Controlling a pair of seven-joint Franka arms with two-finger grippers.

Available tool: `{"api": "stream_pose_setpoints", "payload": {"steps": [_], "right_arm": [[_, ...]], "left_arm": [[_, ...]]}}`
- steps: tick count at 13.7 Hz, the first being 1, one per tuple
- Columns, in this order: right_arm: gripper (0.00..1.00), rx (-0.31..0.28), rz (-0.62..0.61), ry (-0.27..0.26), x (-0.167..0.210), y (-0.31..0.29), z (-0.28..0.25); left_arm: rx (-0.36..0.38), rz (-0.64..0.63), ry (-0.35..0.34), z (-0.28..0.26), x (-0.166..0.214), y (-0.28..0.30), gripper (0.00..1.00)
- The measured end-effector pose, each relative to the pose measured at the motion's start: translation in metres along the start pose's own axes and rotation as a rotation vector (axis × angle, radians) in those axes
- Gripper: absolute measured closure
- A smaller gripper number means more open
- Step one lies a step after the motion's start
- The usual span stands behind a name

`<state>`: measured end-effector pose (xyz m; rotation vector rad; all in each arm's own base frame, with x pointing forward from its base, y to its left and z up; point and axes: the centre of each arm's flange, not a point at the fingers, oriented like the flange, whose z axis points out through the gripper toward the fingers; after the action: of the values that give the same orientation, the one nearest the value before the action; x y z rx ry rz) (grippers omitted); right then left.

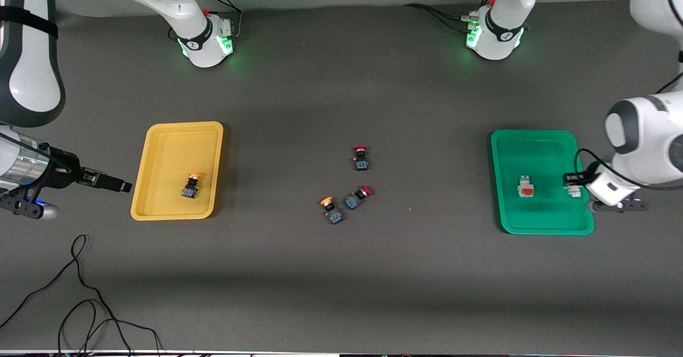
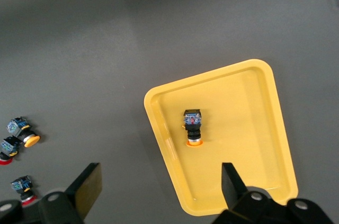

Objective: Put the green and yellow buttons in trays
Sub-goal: 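Place the white button in the green tray with the left gripper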

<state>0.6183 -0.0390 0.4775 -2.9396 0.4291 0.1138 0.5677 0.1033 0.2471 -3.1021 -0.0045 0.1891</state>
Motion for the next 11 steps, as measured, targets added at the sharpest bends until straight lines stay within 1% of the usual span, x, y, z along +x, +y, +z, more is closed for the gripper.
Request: {"api": "stream_pose_setpoints", "payload": {"steps": [2,5,6,8,9,10,11], "right_arm": [[0.0,-0.006,-0.024,0.003,-0.006,-0.01,-0.005],[0.0,-0.02,-0.038,0.018,-0.017,-0.009,-0.018],[0.0,-0.021,-0.041,0.029,-0.024,-0.006,-0.027],[0.0,-0.02,-0.041,0.062,-0.042,0.003,-0.05],[0.0,-0.016,-0.036,0.075,-0.048,0.008,-0.06],[0.0,-0.013,-0.031,0.079,-0.052,0.012,-0.065],[0.0,-0.013,-0.028,0.073,-0.054,0.014,-0.065]], "left_arm": [[0.0,0.015,-0.009,0.026,-0.012,0.0,0.59],[-0.001,0.043,-0.017,0.031,-0.015,-0.005,0.59],[-0.001,0.056,-0.017,0.031,-0.015,-0.006,0.55],[-0.001,0.073,-0.014,0.028,-0.013,-0.007,0.34],[0.0,0.075,-0.017,0.024,-0.011,-0.008,0.22],[-0.001,0.075,-0.029,0.015,-0.007,-0.01,0.12],[-0.001,0.073,-0.046,0.0,-0.001,-0.012,0.03]]}}
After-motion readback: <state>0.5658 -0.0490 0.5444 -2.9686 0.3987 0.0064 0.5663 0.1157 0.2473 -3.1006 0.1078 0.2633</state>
